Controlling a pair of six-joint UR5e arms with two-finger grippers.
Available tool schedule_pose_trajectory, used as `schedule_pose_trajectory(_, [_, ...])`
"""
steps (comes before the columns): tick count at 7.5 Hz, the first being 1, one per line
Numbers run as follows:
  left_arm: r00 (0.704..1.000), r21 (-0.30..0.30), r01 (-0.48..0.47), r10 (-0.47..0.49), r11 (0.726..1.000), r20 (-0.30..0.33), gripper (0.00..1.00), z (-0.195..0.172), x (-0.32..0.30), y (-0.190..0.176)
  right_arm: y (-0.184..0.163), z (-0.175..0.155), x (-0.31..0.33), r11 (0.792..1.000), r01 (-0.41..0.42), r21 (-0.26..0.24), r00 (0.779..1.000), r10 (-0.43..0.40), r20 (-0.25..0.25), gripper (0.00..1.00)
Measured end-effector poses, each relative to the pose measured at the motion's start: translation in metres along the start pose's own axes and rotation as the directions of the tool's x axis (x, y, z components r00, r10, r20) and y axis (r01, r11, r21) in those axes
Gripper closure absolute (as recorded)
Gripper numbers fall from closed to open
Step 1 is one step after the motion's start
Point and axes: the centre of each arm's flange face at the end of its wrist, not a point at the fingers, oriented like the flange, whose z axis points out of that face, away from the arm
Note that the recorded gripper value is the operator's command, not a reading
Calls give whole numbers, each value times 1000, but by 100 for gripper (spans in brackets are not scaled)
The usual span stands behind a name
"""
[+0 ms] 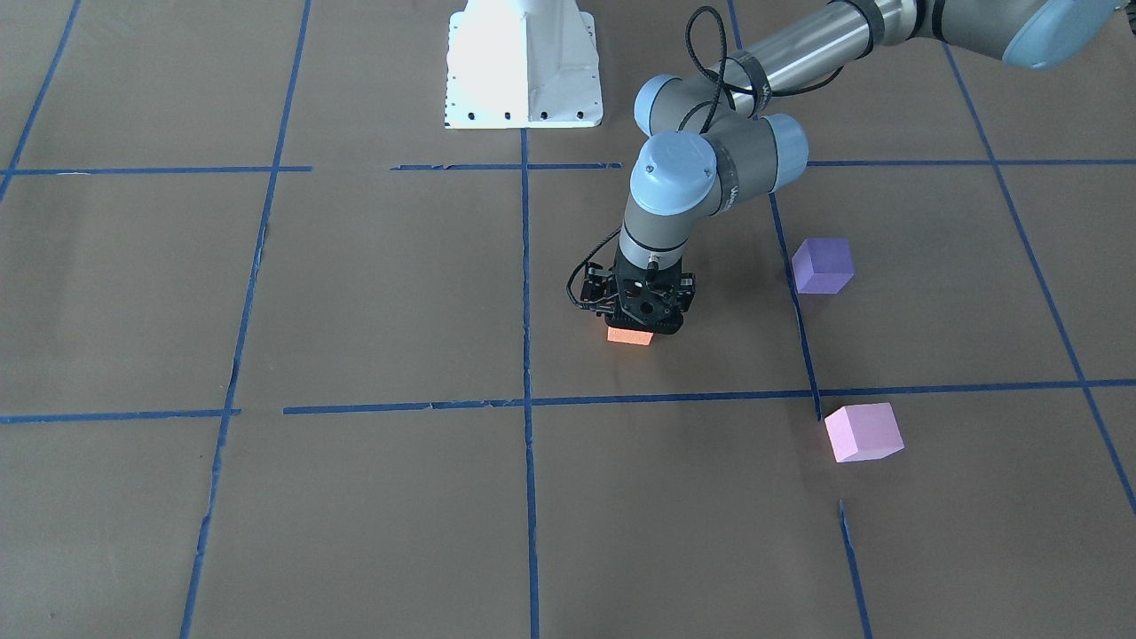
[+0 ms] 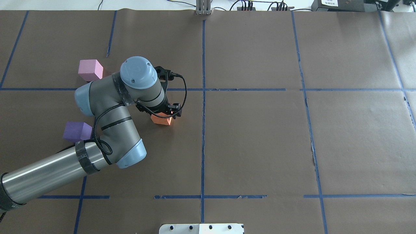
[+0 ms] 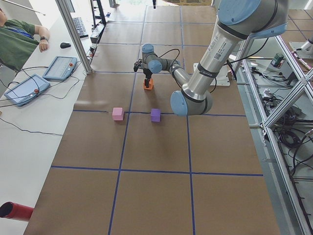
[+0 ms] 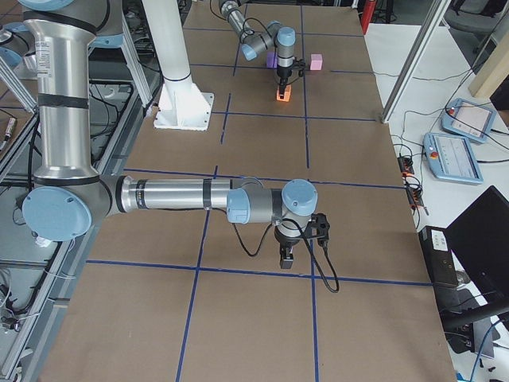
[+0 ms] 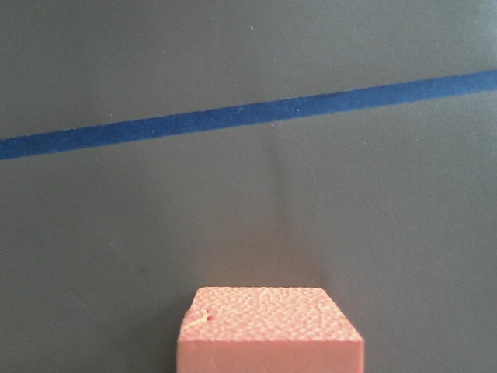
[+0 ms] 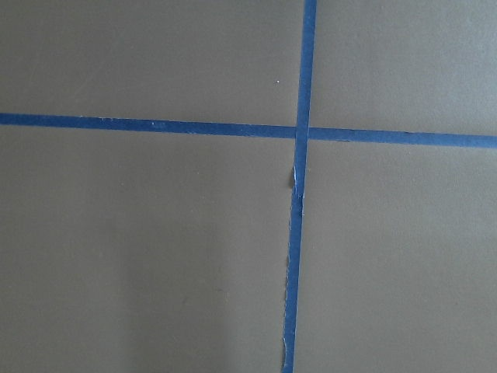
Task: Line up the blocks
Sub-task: 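Close the left gripper on the orange cube, then carry the orange cube with the left gripper toward the pink cube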
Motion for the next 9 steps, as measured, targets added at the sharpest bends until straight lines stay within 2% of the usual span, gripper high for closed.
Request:
schedule_pose_trajectory(1, [1000,2,0,0,1000,0,100,-1,0,0,0,0,0,1000,0,0,1000,0,0,0])
schedule_pose_trajectory(3, [1000,20,3,-3,1000,-8,100,-19,-3,-7,0,0,0,1000,0,0,1000,0,-1,0])
schedule_pose_trajectory(6, [999,34,48,-48,998,-8,100,-87,-19,-18,0,0,0,1000,0,0,1000,0,0,0])
schedule_pose_trajectory(7, [997,19,73,-73,997,-12,100,-97,-39,-21,0,0,0,1000,0,0,1000,0,0,0])
schedule_pose_trajectory(9, [996,26,90,-91,996,7,100,-110,-106,-25,0,0,0,1000,-1,0,1000,1,0,0])
